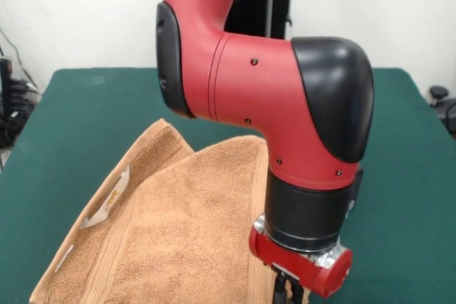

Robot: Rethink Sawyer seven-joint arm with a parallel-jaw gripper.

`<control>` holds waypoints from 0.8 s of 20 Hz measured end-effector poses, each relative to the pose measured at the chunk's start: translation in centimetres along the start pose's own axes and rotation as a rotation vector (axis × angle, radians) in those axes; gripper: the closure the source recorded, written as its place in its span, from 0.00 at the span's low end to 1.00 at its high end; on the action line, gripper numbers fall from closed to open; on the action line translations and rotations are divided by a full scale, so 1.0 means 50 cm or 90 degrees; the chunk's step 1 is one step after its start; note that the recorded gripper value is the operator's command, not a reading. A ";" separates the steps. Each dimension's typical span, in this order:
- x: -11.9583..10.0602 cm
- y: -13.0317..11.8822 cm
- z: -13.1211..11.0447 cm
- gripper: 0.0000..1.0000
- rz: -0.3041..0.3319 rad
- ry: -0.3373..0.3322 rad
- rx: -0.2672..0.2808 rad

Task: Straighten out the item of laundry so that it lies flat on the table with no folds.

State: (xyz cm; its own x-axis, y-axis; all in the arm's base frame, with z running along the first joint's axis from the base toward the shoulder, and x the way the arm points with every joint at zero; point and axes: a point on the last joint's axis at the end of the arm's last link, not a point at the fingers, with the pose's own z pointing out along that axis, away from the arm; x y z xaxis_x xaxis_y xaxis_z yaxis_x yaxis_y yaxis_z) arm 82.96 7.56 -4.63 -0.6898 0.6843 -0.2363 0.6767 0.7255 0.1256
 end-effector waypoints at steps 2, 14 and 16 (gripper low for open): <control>-0.002 0.001 0.000 1.00 0.006 0.000 -0.002; -0.015 -0.019 -0.034 1.00 0.022 0.002 0.006; -0.018 -0.030 -0.055 1.00 0.029 0.003 0.011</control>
State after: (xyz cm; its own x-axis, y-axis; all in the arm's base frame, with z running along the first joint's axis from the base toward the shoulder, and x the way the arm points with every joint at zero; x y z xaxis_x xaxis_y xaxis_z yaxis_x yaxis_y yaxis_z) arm 81.84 6.04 -1.95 -0.6593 0.7172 -0.2256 0.7120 0.6920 0.1192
